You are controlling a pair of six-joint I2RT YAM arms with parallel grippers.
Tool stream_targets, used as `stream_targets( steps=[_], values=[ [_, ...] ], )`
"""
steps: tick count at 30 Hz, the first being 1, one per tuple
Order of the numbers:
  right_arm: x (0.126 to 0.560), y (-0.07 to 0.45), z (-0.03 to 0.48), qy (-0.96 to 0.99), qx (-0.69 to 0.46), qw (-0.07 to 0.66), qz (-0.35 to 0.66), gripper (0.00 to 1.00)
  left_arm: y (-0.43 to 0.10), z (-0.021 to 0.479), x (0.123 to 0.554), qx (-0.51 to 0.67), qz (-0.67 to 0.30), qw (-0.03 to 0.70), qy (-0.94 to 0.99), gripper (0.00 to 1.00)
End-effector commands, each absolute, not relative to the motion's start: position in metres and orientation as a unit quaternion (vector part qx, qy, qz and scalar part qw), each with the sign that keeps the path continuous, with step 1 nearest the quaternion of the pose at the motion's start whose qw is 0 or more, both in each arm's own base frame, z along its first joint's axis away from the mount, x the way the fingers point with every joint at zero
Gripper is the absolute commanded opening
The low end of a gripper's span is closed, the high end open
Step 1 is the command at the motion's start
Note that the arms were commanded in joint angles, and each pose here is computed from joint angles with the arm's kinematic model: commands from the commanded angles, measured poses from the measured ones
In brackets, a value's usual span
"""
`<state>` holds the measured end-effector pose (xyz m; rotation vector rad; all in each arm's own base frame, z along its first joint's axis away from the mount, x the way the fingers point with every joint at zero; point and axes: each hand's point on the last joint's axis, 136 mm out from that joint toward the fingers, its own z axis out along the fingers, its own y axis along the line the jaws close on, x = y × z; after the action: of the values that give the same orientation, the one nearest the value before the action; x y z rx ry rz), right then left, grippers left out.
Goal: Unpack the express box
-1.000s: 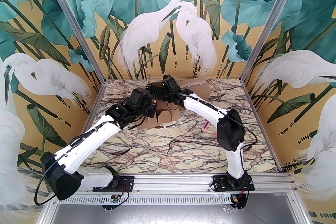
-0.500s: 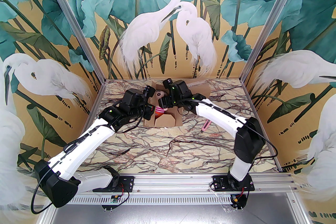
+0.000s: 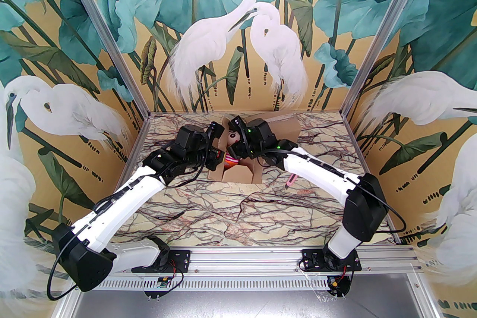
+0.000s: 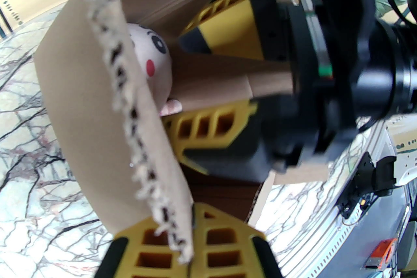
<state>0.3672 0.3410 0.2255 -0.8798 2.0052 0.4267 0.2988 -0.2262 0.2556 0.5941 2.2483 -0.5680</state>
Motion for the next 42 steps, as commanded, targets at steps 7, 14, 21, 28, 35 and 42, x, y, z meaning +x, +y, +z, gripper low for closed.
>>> stream_targets(
  steps=[7, 14, 21, 28, 35, 42],
  values=[
    [0.366, 0.336, 0.273, 0.812, -0.358, 0.437, 0.15, 0.67, -0.242, 0.27, 0.308, 0.182, -0.313, 0.35, 0.864, 0.0],
    [0.36, 0.351, 0.279, 0.833, -0.345, 0.39, 0.187, 0.58, -0.224, 0.262, 0.312, 0.11, -0.355, 0.323, 0.87, 0.0],
    [0.345, 0.366, 0.249, 0.842, -0.398, 0.318, 0.177, 0.46, -0.215, 0.218, 0.305, 0.082, -0.361, 0.266, 0.89, 0.0],
    [0.353, 0.372, 0.221, 0.86, -0.402, 0.286, 0.127, 0.38, -0.204, 0.197, 0.305, 0.067, -0.348, 0.249, 0.901, 0.0],
    [0.353, 0.359, 0.199, 0.881, -0.393, 0.248, 0.087, 0.35, -0.201, 0.188, 0.303, 0.067, -0.342, 0.239, 0.906, 0.0],
    [0.393, 0.349, 0.247, 0.881, -0.315, 0.347, 0.068, 0.51, -0.203, 0.186, 0.297, 0.083, -0.343, 0.226, 0.908, 0.0]
  ],
)
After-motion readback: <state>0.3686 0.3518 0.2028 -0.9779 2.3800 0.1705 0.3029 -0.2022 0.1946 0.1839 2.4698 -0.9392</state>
